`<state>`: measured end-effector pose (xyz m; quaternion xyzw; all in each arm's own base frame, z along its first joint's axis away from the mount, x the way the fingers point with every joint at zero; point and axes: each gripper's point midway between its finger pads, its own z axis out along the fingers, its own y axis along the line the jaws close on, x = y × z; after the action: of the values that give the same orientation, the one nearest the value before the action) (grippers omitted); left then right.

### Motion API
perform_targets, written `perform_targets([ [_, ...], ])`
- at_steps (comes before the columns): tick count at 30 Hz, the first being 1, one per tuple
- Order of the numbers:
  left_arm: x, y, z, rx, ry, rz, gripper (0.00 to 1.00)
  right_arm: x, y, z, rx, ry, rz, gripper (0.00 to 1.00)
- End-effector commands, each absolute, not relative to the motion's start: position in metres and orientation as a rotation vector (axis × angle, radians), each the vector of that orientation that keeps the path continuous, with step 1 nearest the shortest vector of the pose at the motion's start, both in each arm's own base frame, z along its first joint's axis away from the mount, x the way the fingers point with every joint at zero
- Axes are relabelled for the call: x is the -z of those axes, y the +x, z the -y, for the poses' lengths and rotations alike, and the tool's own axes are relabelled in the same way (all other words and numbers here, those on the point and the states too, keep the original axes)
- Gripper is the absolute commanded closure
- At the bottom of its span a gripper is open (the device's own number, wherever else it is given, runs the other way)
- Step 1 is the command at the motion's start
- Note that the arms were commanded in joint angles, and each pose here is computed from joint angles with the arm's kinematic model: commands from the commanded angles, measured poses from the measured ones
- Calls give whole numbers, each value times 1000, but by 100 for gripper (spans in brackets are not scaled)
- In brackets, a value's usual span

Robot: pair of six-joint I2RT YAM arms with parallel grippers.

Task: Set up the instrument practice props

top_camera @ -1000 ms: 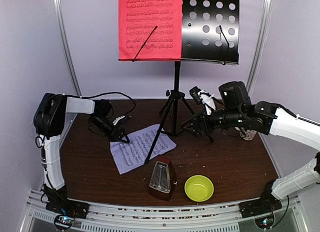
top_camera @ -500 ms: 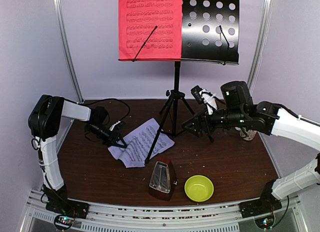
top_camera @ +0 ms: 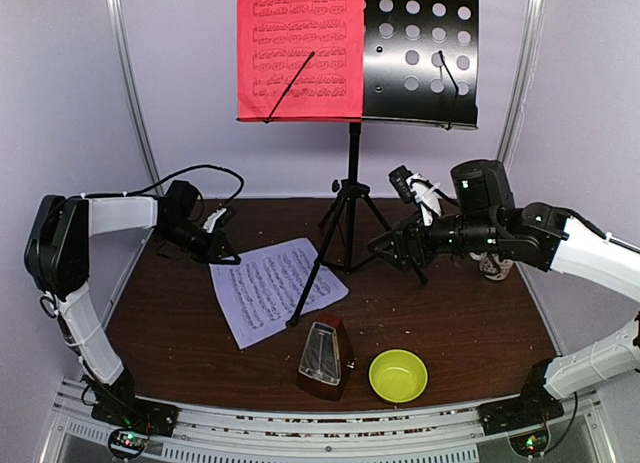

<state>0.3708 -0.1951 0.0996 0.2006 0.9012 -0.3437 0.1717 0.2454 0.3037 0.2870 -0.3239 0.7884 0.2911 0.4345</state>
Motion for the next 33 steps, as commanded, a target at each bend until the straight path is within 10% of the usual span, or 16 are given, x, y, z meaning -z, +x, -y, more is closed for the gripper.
perform_targets([
  [1,-118,368,194,954,610,-2510,100,-304,246,-303,-728,-787,-1903,17],
  [33,-330,202,172,690,873,-2047,100,-417,219,-340,-762,-992,-1489,17],
])
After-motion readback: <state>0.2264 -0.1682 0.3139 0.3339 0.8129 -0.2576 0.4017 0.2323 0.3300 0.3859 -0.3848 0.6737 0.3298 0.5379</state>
